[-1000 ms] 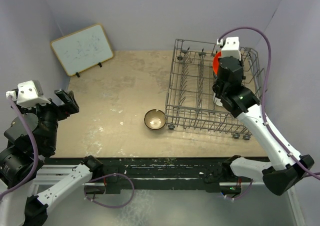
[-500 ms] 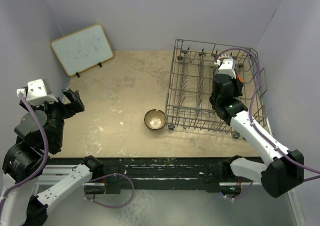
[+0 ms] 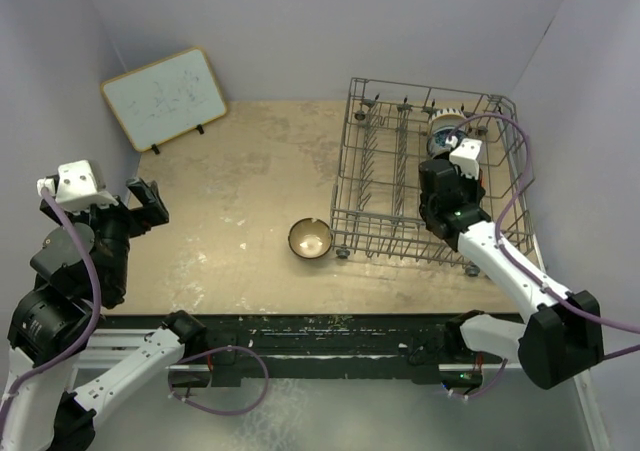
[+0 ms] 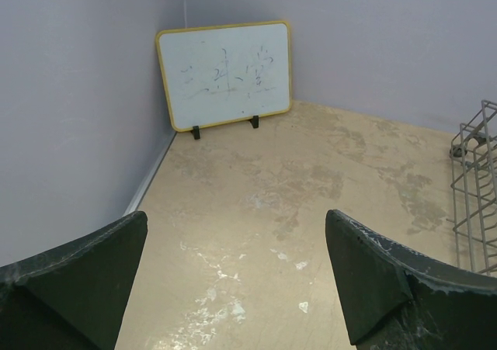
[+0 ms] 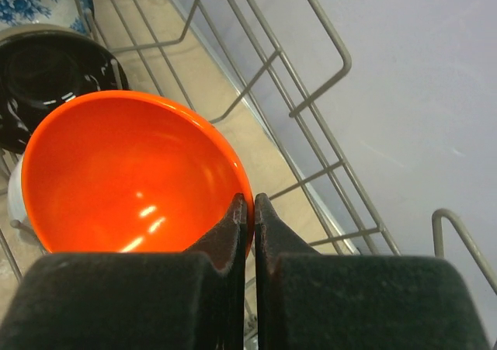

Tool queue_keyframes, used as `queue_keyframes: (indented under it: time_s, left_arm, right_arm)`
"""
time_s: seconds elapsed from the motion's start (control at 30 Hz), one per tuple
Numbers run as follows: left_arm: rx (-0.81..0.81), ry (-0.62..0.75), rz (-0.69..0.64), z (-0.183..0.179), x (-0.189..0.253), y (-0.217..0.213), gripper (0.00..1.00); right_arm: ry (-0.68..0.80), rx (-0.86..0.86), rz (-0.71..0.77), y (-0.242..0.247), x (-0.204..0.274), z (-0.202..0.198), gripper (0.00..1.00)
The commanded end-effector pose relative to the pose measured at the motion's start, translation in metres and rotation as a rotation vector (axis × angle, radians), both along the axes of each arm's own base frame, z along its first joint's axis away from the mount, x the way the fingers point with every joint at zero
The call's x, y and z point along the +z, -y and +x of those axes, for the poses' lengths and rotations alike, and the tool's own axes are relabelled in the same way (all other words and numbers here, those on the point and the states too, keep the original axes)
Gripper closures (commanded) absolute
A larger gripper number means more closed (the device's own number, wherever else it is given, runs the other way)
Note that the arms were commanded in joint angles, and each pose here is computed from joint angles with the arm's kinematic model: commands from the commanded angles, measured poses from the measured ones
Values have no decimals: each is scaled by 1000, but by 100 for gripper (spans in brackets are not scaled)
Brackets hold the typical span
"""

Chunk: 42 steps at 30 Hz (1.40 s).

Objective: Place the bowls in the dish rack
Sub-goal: Adjust the dish rack at the center of the board.

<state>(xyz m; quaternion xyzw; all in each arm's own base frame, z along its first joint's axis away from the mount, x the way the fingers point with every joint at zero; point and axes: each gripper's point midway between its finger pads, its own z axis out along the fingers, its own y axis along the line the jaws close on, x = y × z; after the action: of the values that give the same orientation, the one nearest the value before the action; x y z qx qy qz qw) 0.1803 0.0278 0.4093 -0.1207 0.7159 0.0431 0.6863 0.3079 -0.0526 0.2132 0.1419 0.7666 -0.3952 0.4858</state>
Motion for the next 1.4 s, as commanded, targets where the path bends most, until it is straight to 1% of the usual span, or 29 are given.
queue_keyframes:
  time_s: [0.0, 0.1, 0.2, 0.33, 0.43, 0.57, 0.67, 0.8, 0.9, 1.0, 1.07, 1.17, 1.27, 1.37]
  left_arm:
    - [5, 35, 11, 5, 8, 1, 1]
    - [-9, 32, 15, 9, 5, 6, 1]
    - [-23, 27, 16, 13, 4, 10, 1]
    - [-30, 35, 9, 15, 1, 13, 1]
    - [-32, 38, 10, 17, 1, 15, 1]
    - [-19, 40, 15, 15, 1, 11, 1]
    - [-7, 48, 14, 14, 2, 9, 1]
    - [-1, 59, 14, 12, 5, 6, 1]
    - [2, 65, 16, 10, 6, 4, 1]
    - [7, 66, 17, 9, 5, 2, 1]
    - [8, 67, 13, 8, 5, 2, 1]
    - [7, 67, 6, 9, 3, 3, 1]
    - [5, 70, -2, 9, 2, 4, 1]
    - [4, 70, -3, 10, 2, 4, 1]
  right_arm:
    - [106, -78, 67, 8, 18, -18, 100]
    - [142, -85, 75, 11, 37, -24, 100]
    - [141, -66, 61, 11, 52, -25, 100]
    - [93, -96, 3, 13, 51, -33, 100]
    - [74, -88, 1, 10, 49, -32, 100]
    - [33, -48, -59, 0, 48, -27, 100]
    - [14, 51, -76, -10, 47, -16, 100]
    - [47, 282, -59, -30, 48, 1, 100]
    - [97, 418, -52, -43, 51, 3, 100]
    - [110, 542, -77, -54, 52, 3, 100]
    - [116, 568, -107, -54, 52, 0, 100]
    - [123, 652, -170, -61, 51, -2, 100]
    - [236, 704, -172, -68, 65, -1, 100]
    - [272, 735, -177, -75, 68, 4, 100]
